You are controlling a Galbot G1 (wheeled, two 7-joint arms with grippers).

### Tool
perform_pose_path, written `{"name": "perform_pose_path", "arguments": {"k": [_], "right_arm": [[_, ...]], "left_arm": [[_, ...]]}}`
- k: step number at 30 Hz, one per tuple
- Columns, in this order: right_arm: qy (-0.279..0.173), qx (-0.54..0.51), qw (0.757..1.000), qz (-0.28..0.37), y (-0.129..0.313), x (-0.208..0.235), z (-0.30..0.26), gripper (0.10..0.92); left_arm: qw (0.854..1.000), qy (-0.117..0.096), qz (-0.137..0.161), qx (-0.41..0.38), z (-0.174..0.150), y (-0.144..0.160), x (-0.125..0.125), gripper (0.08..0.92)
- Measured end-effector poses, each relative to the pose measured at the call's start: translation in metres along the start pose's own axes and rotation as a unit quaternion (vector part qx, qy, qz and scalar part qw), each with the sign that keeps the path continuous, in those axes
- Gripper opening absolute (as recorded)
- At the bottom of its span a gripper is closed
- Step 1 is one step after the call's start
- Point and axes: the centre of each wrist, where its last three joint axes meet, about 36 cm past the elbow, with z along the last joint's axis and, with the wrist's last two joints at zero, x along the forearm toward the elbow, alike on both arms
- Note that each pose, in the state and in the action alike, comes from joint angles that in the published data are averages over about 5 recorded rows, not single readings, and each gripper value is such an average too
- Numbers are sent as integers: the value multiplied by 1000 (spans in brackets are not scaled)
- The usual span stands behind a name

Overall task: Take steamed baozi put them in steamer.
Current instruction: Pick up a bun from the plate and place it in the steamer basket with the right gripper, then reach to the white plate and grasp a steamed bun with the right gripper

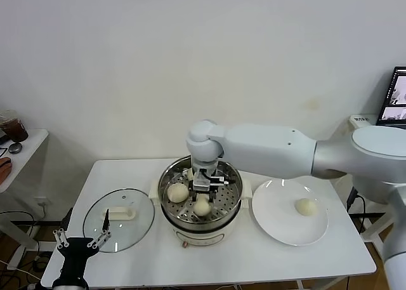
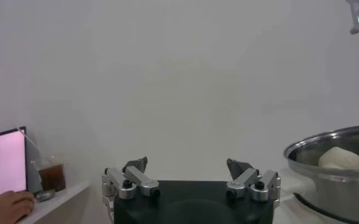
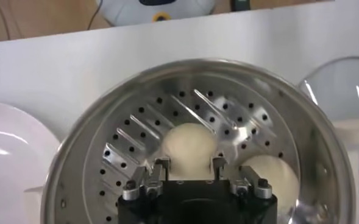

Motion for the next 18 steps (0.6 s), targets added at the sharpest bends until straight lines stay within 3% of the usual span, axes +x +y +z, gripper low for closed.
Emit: {"name": "perform_pose_path", "arguments": {"k": [10,18], "right_arm": [[1,3,1000,1,6,5,2,806],[21,-44,998,36,33,46,22,823]], "left_arm": [[1000,-2,0,0,-2,0,0,823],[1000,-10,2,-1,-6,0,-3,823]]}}
